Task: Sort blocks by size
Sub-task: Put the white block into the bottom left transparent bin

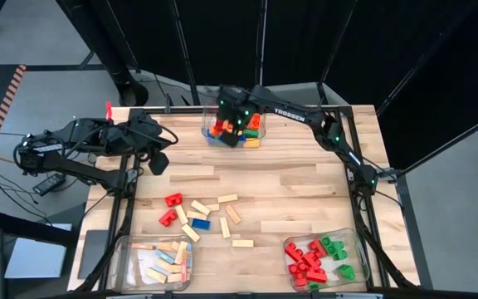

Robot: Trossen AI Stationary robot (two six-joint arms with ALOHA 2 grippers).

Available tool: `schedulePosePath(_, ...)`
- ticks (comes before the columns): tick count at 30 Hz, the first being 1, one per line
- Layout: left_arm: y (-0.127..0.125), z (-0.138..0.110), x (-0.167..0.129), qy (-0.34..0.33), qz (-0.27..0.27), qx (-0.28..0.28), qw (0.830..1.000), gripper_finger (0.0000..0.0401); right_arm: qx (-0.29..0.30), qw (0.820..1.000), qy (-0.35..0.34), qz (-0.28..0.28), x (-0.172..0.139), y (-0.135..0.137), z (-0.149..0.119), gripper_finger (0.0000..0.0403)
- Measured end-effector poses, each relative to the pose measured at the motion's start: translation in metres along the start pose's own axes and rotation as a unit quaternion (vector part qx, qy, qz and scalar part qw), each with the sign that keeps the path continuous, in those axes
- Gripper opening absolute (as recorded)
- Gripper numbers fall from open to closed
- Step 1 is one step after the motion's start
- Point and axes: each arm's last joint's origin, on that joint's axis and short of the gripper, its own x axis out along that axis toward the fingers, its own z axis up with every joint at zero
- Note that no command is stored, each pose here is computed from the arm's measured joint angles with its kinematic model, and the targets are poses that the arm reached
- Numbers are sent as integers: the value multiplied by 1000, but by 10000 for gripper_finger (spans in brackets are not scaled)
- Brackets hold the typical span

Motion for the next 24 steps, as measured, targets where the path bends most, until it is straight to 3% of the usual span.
schedulePosePath(3,0,-1,0,3,1,1,1000,13,-38,989,26,138,-1,46,-8,339)
schedulePosePath(6,1,-2,0,10,5,7,1000,13,-110,975,42,190,2,102,-21,316)
schedulePosePath(9,1,-2,0,10,5,7,1000,13,-229,964,33,134,11,156,-39,299)
schedulePosePath(13,1,-2,0,12,5,16,1000,13,-359,932,12,49,39,205,-64,284)
schedulePosePath(18,1,-2,0,12,6,17,1000,13,-380,924,-8,43,70,221,-76,270)
schedulePosePath(24,2,-4,0,18,8,20,1000,13,-331,943,4,29,94,194,-75,256)
